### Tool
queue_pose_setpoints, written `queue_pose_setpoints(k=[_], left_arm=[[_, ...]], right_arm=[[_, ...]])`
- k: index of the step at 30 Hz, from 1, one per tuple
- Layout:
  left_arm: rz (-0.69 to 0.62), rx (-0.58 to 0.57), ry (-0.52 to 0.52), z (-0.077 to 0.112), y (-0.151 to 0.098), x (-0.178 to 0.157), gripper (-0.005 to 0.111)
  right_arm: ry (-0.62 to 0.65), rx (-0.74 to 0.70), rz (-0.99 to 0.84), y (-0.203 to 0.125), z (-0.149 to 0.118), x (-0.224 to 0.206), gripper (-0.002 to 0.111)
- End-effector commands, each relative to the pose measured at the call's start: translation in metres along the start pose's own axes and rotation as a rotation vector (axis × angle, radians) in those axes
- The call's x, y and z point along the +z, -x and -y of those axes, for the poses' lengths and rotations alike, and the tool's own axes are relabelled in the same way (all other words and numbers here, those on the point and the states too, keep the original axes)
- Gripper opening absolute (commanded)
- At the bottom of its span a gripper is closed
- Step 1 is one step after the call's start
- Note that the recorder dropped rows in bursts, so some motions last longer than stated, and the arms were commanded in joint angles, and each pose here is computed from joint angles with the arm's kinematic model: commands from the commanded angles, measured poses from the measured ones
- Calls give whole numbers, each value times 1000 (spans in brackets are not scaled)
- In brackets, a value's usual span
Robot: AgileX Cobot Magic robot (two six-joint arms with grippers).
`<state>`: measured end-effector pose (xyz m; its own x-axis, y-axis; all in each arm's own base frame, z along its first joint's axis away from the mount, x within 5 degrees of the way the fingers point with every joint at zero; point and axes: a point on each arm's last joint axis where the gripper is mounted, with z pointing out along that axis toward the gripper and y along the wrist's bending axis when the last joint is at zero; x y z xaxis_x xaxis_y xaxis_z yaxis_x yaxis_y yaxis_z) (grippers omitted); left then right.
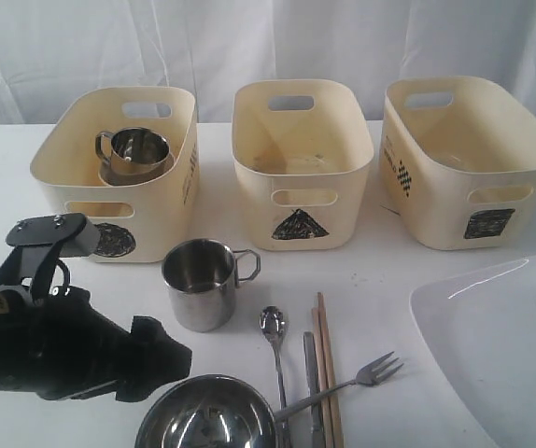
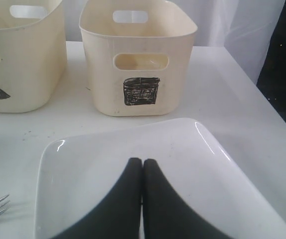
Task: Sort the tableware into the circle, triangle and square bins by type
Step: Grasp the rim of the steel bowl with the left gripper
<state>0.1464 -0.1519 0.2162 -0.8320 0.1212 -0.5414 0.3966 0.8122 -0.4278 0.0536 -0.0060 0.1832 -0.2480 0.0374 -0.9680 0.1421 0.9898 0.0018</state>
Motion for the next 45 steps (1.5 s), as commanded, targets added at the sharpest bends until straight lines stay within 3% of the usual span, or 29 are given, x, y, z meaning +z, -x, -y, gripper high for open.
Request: queue_pose_setpoints(k=[1, 8, 25, 29, 36, 45], left_arm=[[-85, 45, 40, -6, -12, 8, 82], [-169, -12, 86, -16, -23, 28, 82], [-201, -101, 68, -11, -29, 37, 82], [-269, -101, 84, -11, -37, 47, 81], [-281, -87, 83, -11, -38, 46, 59], [-285, -3, 83, -12, -38, 46, 3]], right_arm=[[2, 2, 7, 0, 0, 0, 0], [2, 2, 7, 0, 0, 0, 0], [2, 2, 7, 0, 0, 0, 0], [2, 2, 7, 0, 0, 0, 0], [2, 23, 7, 0, 0, 0, 0], [2, 21, 7, 0, 0, 0, 0]])
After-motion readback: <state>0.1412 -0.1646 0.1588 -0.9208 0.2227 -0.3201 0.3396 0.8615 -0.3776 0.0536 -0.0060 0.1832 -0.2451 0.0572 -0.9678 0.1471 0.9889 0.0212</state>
